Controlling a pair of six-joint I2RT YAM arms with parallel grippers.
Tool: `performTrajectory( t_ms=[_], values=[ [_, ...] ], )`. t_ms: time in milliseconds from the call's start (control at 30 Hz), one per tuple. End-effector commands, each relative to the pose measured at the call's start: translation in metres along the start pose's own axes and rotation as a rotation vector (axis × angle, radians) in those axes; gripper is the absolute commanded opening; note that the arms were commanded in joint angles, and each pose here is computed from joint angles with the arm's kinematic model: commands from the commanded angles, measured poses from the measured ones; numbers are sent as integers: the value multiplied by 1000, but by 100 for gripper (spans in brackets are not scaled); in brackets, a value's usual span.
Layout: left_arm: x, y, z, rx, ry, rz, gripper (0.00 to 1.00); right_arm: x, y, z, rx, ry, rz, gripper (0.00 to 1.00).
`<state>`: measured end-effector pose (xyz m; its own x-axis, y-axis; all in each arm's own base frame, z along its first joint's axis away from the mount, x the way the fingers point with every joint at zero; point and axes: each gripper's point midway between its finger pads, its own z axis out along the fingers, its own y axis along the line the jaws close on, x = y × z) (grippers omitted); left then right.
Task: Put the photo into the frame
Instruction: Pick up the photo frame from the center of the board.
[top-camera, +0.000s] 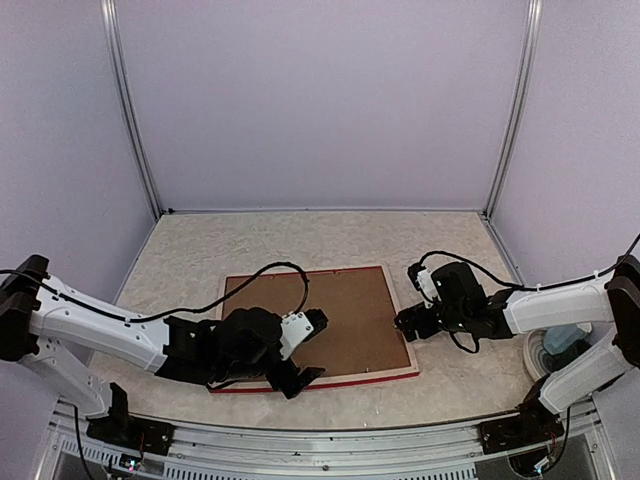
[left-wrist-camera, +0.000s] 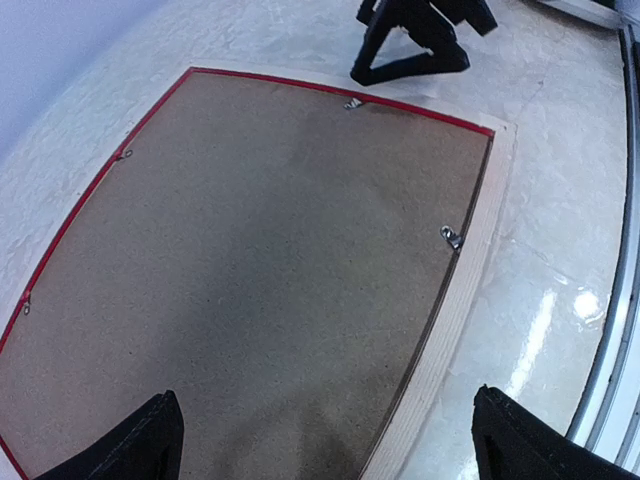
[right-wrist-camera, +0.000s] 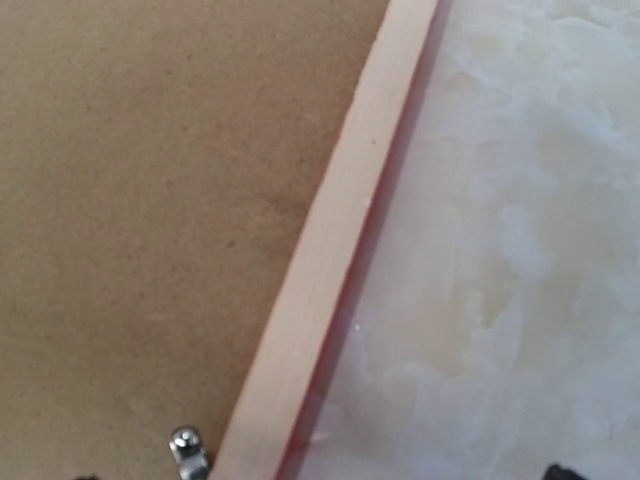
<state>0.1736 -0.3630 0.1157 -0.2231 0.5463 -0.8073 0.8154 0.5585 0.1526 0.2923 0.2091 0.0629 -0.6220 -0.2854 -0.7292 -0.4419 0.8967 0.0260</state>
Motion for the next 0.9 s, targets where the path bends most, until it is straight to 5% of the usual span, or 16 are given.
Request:
performTrajectory(
  t_ms=[0, 333, 867],
  values=[
    [20, -18, 13, 66, 74, 144, 99, 0, -4, -3, 11, -10, 17, 96],
    [47, -30, 27, 185, 124, 289, 94, -1, -3, -3, 8, -12, 19, 96],
    [64, -41, 35, 368, 128, 285, 72, -2, -3, -4, 7, -16, 21, 96]
  ],
)
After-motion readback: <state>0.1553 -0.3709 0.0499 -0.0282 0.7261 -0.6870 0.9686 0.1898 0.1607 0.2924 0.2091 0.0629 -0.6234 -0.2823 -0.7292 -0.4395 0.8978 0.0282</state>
